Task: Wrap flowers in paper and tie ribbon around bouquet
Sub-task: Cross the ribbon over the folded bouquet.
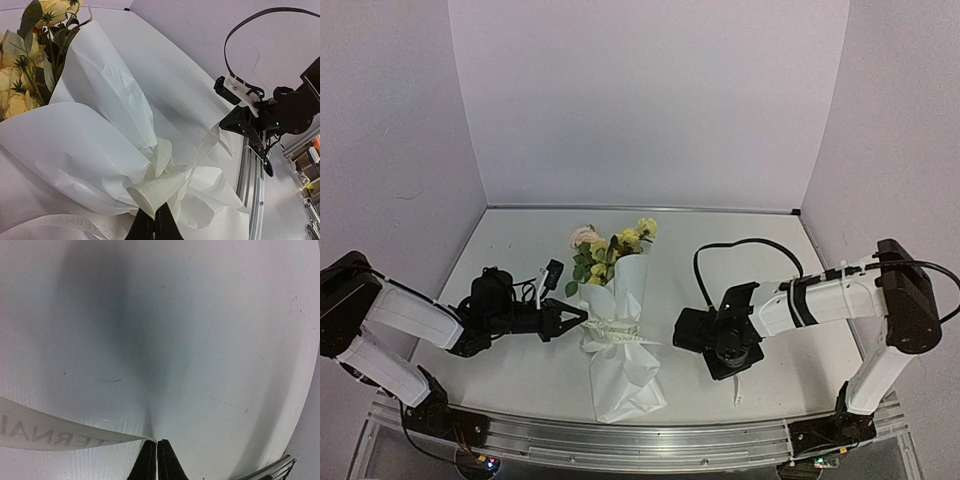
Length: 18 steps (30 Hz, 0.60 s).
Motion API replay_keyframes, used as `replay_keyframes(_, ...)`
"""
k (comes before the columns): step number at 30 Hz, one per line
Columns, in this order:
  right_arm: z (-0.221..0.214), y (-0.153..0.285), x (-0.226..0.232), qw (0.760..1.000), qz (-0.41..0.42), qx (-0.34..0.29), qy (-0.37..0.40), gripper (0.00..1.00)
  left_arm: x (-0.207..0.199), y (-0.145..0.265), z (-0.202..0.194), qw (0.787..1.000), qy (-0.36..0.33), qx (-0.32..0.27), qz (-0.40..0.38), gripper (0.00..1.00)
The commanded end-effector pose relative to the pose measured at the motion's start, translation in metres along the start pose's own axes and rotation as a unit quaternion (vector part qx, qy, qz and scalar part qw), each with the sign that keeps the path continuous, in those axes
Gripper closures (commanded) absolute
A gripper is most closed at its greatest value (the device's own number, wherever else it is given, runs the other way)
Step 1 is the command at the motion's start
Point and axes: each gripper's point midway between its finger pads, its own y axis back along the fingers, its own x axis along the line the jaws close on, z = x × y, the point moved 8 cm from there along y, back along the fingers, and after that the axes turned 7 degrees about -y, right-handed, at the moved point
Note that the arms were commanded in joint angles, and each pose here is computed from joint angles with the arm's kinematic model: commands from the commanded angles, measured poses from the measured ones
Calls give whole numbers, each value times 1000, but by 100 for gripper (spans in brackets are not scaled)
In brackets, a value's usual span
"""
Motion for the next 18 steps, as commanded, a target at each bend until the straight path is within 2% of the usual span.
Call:
replay_keyframes(1, 0, -9, -7, 999, -27, -8, -25, 98, -2, 5, 9, 1000, -9, -25, 2, 100)
replay_keyframes(9, -9, -19, -20, 998, -47, 2, -40, 100, 1, 11, 7, 999, -6, -29, 15, 100)
replay_keyframes(12, -10, -19, -22, 998, -47, 1, -36, 97, 1, 11, 6, 1000, -5, -27, 10, 100)
replay_keyframes(17, 1, 6, -16, 998, 0, -45, -33, 73, -1, 7, 4, 1000, -7, -14, -9, 100)
replay_keyframes(18, 6, 14, -15, 998, 13, -60, -34, 65, -1, 7, 4, 1000, -8, -13, -12, 100)
